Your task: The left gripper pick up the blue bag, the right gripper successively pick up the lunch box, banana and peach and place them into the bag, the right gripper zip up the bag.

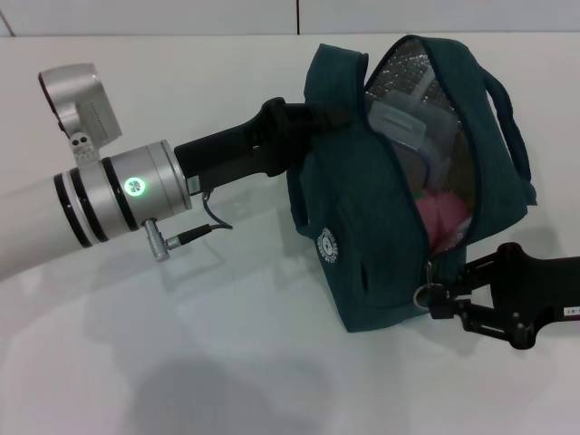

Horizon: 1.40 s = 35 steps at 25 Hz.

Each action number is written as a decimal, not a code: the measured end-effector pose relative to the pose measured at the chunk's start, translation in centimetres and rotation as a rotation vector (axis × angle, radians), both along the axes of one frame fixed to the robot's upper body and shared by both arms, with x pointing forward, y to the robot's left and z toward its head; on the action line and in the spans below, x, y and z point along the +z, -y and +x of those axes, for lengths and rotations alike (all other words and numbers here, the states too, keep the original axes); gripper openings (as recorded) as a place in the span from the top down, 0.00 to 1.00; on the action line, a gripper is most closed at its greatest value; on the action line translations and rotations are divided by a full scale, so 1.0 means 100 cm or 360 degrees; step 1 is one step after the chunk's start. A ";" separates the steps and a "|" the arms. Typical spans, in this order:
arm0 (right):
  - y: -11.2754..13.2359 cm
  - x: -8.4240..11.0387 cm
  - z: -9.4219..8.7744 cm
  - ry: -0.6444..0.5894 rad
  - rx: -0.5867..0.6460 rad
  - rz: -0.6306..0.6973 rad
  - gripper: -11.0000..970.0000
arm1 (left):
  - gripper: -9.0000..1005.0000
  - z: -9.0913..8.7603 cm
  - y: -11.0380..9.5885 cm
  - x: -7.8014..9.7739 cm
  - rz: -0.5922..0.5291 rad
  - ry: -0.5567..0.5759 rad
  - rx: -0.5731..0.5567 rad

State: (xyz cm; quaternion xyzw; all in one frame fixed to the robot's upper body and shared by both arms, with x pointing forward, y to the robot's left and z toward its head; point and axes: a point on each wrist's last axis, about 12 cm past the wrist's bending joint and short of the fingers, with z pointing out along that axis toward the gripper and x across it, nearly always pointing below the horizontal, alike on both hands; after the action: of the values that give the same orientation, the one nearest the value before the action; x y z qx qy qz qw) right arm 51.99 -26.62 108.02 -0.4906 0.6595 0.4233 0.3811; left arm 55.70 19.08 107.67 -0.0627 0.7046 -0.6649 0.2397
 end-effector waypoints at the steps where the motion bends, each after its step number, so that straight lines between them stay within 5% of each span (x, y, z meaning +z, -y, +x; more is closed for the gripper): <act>1: 0.000 0.000 0.000 0.0003 -0.0006 0.0002 0.72 | 0.93 0.000 0.000 0.000 0.0000 0.0000 0.0000; 6: 0.000 0.000 0.001 0.0007 -0.0007 0.0004 0.88 | 0.93 0.000 0.000 0.000 0.0000 -0.0002 0.0000; 14: -0.001 0.003 0.001 0.0026 -0.0005 0.0033 0.98 | 0.92 0.000 0.000 0.000 0.0015 0.0035 -0.0003; 24: 0.003 0.011 0.001 0.0052 -0.0002 0.0092 0.98 | 0.92 -0.001 -0.006 0.000 0.0041 0.0143 0.0044; 35: 0.012 0.029 -0.001 0.0136 -0.0023 0.0184 0.98 | 0.47 -0.006 -0.023 -0.003 0.0038 0.0318 0.0232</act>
State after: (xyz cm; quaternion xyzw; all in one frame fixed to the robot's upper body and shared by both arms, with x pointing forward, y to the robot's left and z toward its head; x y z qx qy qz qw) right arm 51.90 -27.82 110.95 -0.4807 0.6204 0.4366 0.4397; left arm 55.08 21.36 107.35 -0.0443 0.6786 -0.6403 0.3571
